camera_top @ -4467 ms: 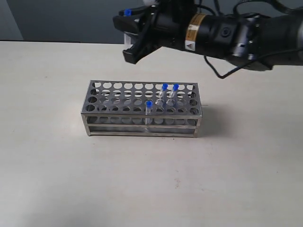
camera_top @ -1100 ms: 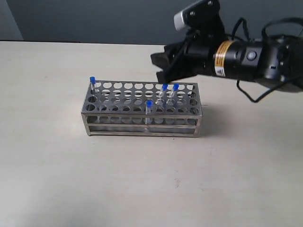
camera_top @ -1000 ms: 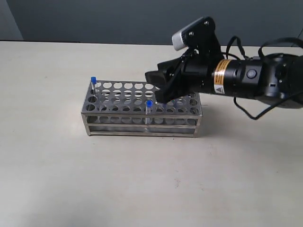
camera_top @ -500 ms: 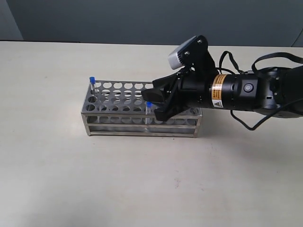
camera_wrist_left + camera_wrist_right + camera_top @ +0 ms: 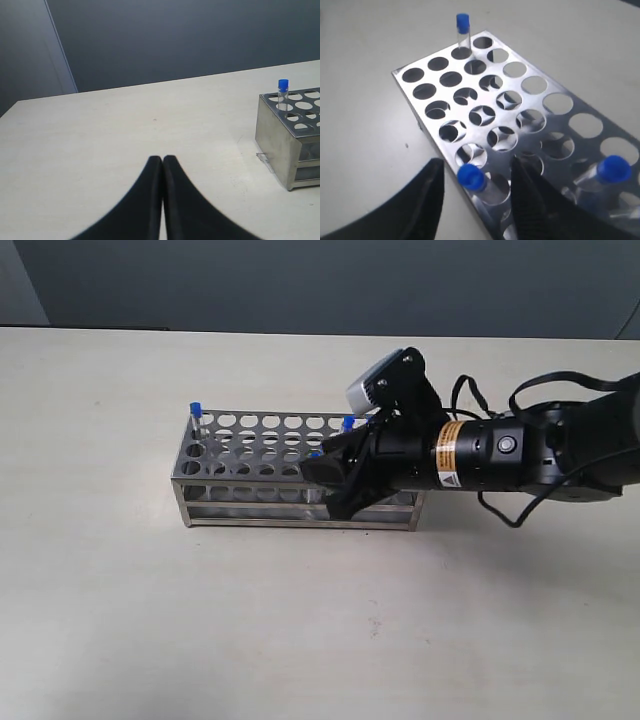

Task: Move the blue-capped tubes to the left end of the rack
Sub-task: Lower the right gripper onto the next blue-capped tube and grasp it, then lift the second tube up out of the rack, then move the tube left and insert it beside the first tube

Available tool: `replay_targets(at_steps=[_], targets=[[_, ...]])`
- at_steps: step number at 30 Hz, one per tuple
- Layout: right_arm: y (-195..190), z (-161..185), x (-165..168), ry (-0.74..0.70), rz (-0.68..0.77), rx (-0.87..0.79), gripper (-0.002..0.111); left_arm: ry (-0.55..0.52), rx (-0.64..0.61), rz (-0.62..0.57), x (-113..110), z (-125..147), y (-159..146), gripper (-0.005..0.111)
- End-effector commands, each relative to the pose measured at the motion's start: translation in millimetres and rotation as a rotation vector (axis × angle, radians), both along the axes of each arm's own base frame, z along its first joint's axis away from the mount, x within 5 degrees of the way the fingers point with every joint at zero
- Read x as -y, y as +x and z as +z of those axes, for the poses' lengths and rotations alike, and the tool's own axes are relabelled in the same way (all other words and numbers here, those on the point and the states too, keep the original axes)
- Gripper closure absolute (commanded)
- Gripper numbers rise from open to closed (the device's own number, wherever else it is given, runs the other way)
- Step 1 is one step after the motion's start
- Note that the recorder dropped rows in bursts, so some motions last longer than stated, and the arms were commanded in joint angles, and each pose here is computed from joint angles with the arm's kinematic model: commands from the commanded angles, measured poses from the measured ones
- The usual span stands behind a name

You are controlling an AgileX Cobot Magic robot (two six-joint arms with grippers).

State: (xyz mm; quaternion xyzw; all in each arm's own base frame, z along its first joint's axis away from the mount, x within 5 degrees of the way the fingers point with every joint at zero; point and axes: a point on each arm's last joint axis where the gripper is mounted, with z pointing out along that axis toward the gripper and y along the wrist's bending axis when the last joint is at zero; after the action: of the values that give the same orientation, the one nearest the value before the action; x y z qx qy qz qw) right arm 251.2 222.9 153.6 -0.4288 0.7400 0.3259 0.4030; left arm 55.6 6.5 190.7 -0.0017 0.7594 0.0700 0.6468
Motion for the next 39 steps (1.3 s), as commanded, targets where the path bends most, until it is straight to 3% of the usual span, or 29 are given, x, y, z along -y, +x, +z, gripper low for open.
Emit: replay_targets(at_steps=[1,9,11,14,17,22,26,39], targets=[[1,-12,-2,0.016,-0.003,-0.026,0.066,0.003,0.009,-0.005,0,1,0,0.106],[4,-23,-3,0.012,-0.027,-0.03,0.069,0.003,0.009,-0.005,0,1,0,0.106],[4,-21,-4,0.035,-0.022,-0.029,0.079,0.003,0.009,-0.005,0,1,0,0.106],[3,-15,-7,0.109,-0.002,-0.023,0.109,0.003,0.009,-0.005,0,1,0,0.106],[2,-3,-8,0.148,0.001,0.003,0.109,0.003,0.009,-0.005,0,1,0,0.106],[25,72,-20,0.246,0.0,0.228,0.109,0.003,0.009,-0.005,0,1,0,0.106],[55,104,-37,0.244,-0.012,0.349,0.109,0.003,0.009,-0.005,0,1,0,0.106],[73,61,-111,0.21,0.123,0.332,0.109,0.003,0.009,-0.005,0,1,0,0.106]])
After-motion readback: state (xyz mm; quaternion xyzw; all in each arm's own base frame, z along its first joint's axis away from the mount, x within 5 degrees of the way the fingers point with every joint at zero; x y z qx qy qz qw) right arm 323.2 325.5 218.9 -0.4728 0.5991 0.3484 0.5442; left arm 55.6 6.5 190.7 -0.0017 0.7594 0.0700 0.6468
